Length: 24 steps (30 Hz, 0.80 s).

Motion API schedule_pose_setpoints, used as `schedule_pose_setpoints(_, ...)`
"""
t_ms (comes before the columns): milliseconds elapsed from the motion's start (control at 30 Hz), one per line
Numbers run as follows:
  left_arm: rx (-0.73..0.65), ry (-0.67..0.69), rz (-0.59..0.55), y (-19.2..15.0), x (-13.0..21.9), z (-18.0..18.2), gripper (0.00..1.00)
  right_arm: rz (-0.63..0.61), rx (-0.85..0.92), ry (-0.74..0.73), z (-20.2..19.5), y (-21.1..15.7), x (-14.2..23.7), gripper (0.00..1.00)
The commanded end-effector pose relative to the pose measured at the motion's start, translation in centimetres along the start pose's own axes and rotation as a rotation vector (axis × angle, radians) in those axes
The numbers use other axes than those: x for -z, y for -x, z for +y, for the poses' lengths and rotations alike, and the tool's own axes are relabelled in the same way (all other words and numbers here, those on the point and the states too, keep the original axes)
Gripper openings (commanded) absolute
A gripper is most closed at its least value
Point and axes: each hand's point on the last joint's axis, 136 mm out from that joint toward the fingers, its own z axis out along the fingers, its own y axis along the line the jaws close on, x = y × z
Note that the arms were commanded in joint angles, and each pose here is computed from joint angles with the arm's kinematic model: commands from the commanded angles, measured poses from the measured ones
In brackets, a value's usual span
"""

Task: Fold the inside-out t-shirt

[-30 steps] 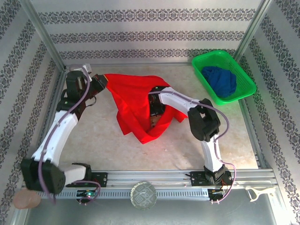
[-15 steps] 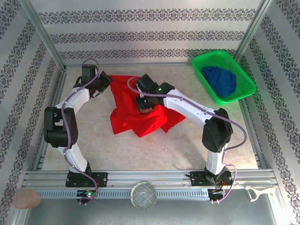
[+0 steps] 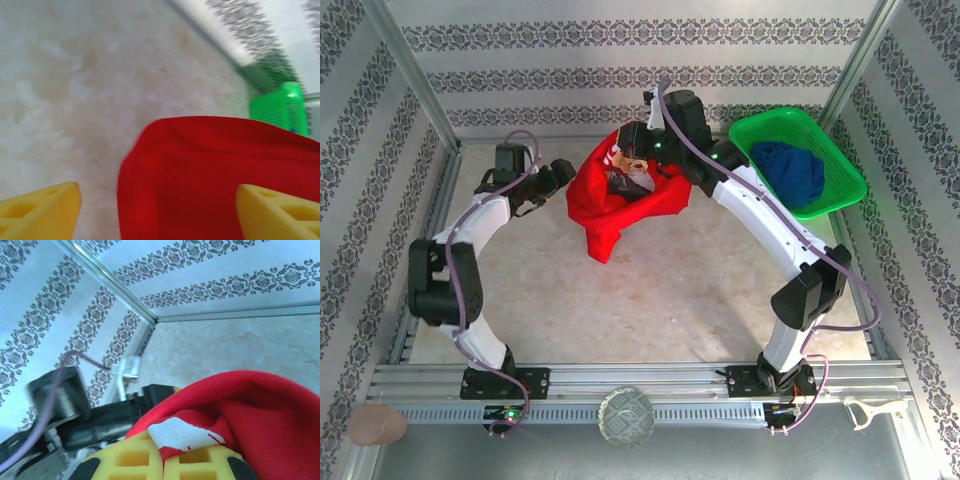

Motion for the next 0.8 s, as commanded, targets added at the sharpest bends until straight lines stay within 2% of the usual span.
schedule_pose_setpoints(0, -0.165, -0.098, -0.094, 1.5, 5.9, -5.6, 0.89, -0.026, -0.048, 0.103, 1.7, -0.3, 0.6, 0.00)
schedule_pose_setpoints(100, -0.196, -0.119, -0.130, 1.3, 8.5, -7.1, 0.96, -0.010, -0.081, 0.084, 0.1, -1.7, 0.3, 0.00)
schedule_pose_setpoints(233, -0.186, -0.243, -0.127, -0.6, 9.5, -9.7, 0.99, 0.010, -0.111, 0.091, -1.0, -3.2, 0.0, 0.00)
schedule_pose_setpoints(333, -0.241, -0.272, -0.087, -3.7, 8.3, -11.6, 1.00, 0.011, -0.129, 0.129, -0.5, -3.4, 0.1, 0.00)
schedule_pose_setpoints(433, -0.291, -0.242, -0.056, -7.3, 6.0, -12.1, 1.00, -0.037, -0.158, 0.190, 0.8, -1.7, 1.3, 0.00)
schedule_pose_setpoints(533, -0.257, -0.202, -0.032, -9.9, 3.1, -10.3, 0.99, -0.098, -0.169, 0.268, 3.4, 1.4, 3.4, 0.00)
schedule_pose_setpoints(633, -0.218, -0.128, -0.008, -11.8, 0.5, -6.7, 0.99, -0.158, -0.155, 0.363, 7.0, 4.6, 6.3, 0.00)
schedule_pose_setpoints(767, -0.217, 0.015, 0.029, -12.5, -1.3, -1.8, 1.00, -0.233, -0.109, 0.474, 11.6, 7.7, 11.3, 0.00)
